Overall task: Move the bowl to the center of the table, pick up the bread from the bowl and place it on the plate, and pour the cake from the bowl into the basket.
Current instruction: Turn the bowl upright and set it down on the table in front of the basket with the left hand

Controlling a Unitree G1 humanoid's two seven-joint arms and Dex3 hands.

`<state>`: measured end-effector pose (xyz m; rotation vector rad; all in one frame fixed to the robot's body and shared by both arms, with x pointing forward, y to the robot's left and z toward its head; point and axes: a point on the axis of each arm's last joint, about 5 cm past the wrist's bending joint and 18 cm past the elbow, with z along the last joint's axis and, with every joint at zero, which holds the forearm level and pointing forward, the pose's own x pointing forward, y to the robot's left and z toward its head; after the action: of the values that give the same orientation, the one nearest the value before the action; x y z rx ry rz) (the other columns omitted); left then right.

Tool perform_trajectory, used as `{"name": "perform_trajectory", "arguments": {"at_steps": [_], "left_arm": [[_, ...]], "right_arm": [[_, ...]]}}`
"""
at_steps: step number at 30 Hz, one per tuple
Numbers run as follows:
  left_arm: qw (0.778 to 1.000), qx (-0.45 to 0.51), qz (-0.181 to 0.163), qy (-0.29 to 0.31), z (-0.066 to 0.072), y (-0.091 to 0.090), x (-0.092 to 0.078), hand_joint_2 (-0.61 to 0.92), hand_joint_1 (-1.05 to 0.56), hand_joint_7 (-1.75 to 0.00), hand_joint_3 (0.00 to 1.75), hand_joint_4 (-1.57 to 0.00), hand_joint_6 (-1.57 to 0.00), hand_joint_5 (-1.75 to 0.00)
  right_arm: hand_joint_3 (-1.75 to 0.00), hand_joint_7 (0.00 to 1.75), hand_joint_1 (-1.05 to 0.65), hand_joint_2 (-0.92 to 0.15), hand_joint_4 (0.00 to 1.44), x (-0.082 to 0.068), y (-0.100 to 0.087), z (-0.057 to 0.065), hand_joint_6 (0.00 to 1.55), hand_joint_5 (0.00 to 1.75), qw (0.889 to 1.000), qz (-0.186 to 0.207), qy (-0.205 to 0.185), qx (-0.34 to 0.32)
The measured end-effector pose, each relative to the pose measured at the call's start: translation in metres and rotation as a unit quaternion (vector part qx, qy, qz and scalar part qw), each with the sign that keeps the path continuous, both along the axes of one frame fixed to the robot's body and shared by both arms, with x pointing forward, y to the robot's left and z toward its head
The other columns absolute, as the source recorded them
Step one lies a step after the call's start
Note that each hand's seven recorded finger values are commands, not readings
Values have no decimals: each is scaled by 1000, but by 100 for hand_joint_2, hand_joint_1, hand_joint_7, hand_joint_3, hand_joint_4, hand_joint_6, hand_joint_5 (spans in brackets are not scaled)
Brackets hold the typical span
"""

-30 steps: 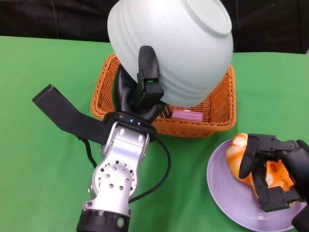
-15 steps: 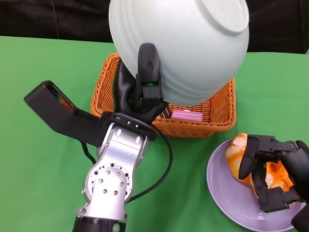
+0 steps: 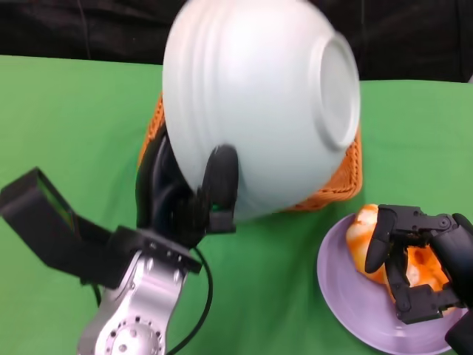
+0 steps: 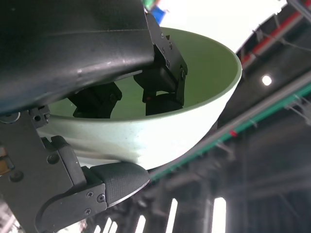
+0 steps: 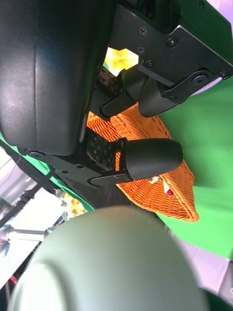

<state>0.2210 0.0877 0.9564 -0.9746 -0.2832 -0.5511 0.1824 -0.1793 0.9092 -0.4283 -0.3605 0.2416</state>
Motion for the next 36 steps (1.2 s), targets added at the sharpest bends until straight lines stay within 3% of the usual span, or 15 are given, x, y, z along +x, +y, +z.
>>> {"name": "perform_trajectory", "arguments": {"at_steps": [3, 7, 19, 22, 25, 31, 36], "left_arm": [[997, 59, 38, -33, 2, 9, -5, 39, -22, -166, 140, -109, -90, -175], [985, 135, 77, -72, 0, 20, -12, 42, -19, -165, 133, -109, -91, -175], [983, 146, 81, -73, -1, 20, -13, 44, -19, -165, 130, -109, -91, -175], [949, 255, 138, -127, -1, 32, -21, 37, -16, -158, 146, -108, -96, -175], [884, 380, 192, -194, -5, 47, -33, 31, -23, -160, 150, -108, -97, -175], [815, 475, 220, -248, -12, 57, -46, 25, -24, -172, 165, -110, -94, -175], [794, 498, 231, -260, -12, 59, -49, 17, -20, -174, 173, -109, -92, -175]], "right_arm": [[-166, 146, 44, -21, 101, 0, 0, 0, 90, 175, 1000, 1, 0, 0], [-166, 146, 44, -22, 100, 0, 0, -1, 90, 175, 1000, 0, 3, 1], [-166, 146, 44, -22, 100, 1, 0, -1, 90, 175, 1000, 1, 3, 1], [-166, 146, 45, -23, 101, 1, 0, -1, 90, 175, 1000, 1, 3, 1], [-163, 146, 46, -25, 100, 1, -1, -1, 89, 175, 1000, 0, 5, 1], [-161, 146, 45, -27, 101, 1, -1, -1, 89, 175, 1000, 0, 4, 1], [-161, 146, 46, -26, 101, 1, -1, -1, 89, 175, 1000, -1, 5, 0]]}}
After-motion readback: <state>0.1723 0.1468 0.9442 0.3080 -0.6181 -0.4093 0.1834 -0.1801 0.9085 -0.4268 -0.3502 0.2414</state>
